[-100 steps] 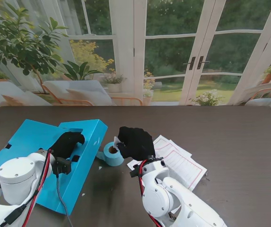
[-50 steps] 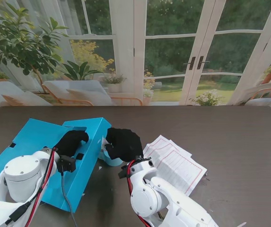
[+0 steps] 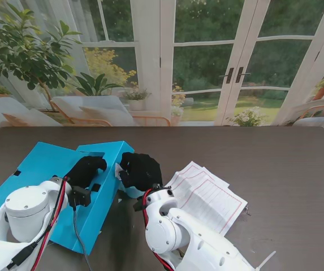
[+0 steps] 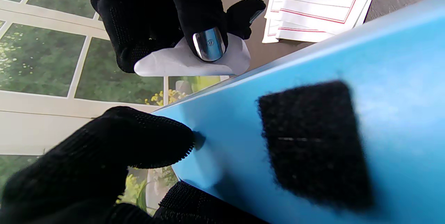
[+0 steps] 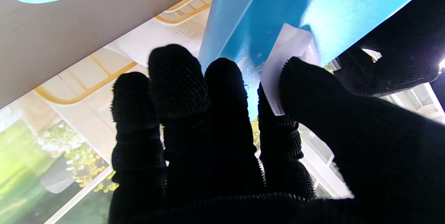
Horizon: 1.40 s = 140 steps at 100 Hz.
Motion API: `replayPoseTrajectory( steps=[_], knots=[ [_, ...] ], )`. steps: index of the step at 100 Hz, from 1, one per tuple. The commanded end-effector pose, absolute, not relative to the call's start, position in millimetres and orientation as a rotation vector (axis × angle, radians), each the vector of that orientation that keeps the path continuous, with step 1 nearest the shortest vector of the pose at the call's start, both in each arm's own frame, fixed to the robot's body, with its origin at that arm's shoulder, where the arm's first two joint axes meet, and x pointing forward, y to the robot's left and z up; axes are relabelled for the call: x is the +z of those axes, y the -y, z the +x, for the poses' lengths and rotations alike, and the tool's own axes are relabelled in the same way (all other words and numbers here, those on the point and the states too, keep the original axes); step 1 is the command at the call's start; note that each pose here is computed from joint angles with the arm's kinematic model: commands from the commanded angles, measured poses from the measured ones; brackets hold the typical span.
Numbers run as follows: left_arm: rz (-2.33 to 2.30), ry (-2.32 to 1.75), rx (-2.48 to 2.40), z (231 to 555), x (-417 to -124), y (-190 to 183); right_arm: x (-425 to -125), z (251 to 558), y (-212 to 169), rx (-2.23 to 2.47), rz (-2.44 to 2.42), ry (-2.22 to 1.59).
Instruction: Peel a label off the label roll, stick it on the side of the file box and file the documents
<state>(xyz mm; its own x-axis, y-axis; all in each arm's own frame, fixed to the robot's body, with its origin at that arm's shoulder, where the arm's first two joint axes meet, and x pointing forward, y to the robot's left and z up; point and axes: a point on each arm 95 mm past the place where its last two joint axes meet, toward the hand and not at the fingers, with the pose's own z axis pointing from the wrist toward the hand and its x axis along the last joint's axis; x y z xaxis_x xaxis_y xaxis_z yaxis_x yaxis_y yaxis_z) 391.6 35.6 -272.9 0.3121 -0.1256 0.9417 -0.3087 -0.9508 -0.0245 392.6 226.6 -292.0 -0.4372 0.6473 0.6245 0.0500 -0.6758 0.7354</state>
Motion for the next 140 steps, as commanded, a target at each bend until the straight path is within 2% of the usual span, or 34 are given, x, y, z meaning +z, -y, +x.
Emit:
replayPoseTrajectory(
  steps=[1, 140],
  knots=[
    [2.385, 0.414, 1.712, 391, -269, -33, -293, 392, -233, 2.161, 1.398, -1.008],
    [2.352, 0.444, 1.701, 389, -267, -29, -309, 396, -234, 2.093, 1.441, -0.976]
  ],
)
